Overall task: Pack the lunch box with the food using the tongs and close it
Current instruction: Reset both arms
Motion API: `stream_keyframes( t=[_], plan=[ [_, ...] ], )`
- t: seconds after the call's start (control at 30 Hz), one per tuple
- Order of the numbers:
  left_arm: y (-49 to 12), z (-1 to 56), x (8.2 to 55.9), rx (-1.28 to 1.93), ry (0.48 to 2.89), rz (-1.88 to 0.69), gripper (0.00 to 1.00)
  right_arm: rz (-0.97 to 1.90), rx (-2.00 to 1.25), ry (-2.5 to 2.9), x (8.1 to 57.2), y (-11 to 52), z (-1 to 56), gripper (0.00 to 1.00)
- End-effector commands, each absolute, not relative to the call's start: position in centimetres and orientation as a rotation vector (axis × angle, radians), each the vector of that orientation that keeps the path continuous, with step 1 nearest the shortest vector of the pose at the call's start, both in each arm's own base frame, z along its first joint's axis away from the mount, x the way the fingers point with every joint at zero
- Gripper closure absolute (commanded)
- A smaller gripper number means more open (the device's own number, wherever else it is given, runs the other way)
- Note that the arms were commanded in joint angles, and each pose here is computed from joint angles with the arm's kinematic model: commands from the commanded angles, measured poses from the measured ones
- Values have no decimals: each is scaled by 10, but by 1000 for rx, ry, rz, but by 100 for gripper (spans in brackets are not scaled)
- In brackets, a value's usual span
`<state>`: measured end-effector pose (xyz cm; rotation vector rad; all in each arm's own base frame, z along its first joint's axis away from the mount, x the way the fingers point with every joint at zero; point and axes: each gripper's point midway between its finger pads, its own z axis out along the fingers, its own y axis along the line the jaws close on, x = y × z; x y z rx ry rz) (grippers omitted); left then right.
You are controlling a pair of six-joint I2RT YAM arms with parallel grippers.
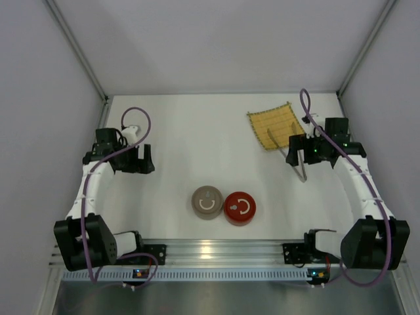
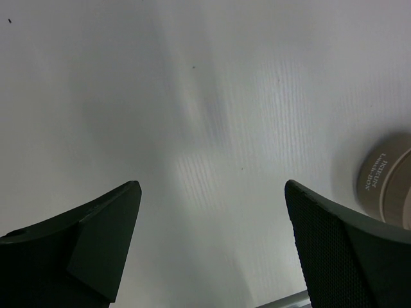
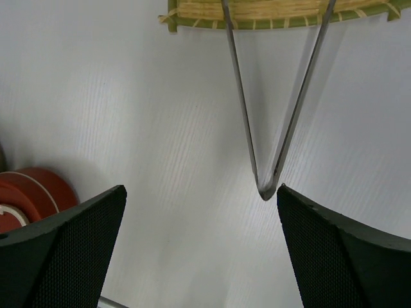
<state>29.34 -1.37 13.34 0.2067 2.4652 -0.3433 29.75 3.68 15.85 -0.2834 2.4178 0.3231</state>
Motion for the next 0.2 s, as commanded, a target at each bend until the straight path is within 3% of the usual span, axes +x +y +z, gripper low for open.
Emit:
stream_keyframes(
  t=[0.0,0.17],
  plan=[
    [-1,138,299,210,2407,-235,2,187,-307,2322,310,18,175,1],
    [-2,140,292,233,2381,-218,2,165,-293,2308,308,16,175,1]
  ],
)
